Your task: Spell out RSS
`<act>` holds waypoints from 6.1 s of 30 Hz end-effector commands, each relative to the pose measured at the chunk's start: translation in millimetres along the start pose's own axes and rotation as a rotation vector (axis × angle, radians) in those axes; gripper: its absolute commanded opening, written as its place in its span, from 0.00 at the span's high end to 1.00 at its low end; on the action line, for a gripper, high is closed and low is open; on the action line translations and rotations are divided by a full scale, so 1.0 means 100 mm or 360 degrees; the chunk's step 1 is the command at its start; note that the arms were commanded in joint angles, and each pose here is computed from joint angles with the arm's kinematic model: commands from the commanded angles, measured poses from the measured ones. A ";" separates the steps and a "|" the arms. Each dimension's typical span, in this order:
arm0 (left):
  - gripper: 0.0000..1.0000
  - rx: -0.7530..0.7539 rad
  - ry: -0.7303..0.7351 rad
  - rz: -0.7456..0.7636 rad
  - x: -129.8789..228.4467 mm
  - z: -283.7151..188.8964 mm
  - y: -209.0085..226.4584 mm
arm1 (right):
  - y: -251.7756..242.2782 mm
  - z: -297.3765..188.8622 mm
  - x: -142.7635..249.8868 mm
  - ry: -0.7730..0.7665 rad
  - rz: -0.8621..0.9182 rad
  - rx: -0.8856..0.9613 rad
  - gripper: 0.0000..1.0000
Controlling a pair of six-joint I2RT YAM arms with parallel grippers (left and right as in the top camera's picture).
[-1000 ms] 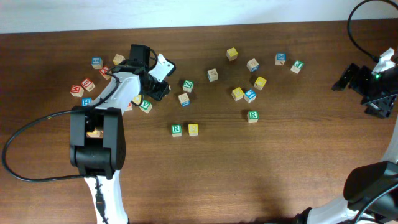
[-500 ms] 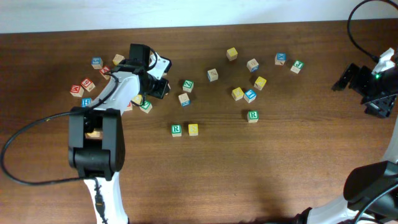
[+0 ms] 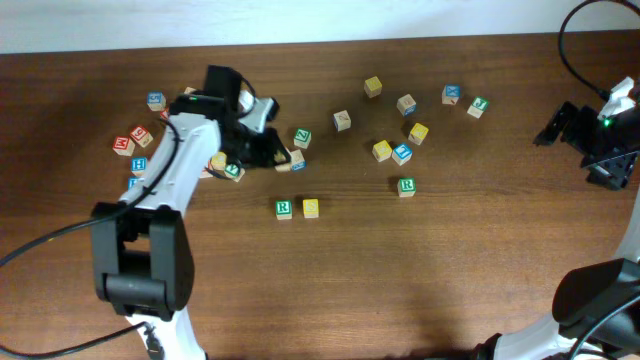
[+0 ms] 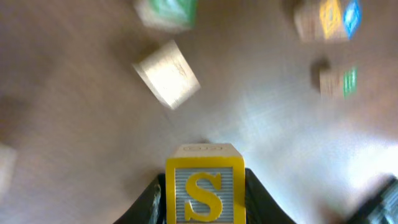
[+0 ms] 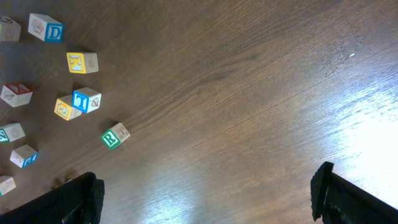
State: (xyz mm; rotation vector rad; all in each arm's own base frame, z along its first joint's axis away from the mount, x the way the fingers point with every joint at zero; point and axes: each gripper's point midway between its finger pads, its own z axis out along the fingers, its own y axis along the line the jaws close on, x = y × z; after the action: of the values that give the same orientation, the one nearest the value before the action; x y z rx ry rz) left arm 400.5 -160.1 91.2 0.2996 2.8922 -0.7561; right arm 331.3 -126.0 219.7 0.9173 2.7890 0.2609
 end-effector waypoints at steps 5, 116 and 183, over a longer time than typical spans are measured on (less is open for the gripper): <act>0.80 0.0066 0.0230 0.0086 0.44 0.35 -0.77 | 0.01 0.01 0.01 0.0005 0.0009 -0.0007 0.02; 0.62 -0.0633 -0.0476 -0.0220 0.31 0.62 -0.88 | 0.01 0.01 0.01 0.0005 0.0009 -0.0007 0.02; 0.76 -0.0785 -0.0410 -0.0807 1.22 -0.87 0.91 | 1.13 0.79 0.90 0.0401 -0.0576 -0.0326 0.49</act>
State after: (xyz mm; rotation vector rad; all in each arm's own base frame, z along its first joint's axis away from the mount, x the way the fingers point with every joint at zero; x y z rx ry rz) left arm 292.6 -16.2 113.4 -0.5679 2.7957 -0.0630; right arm 347.6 -6.7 179.1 0.4807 2.9576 0.5887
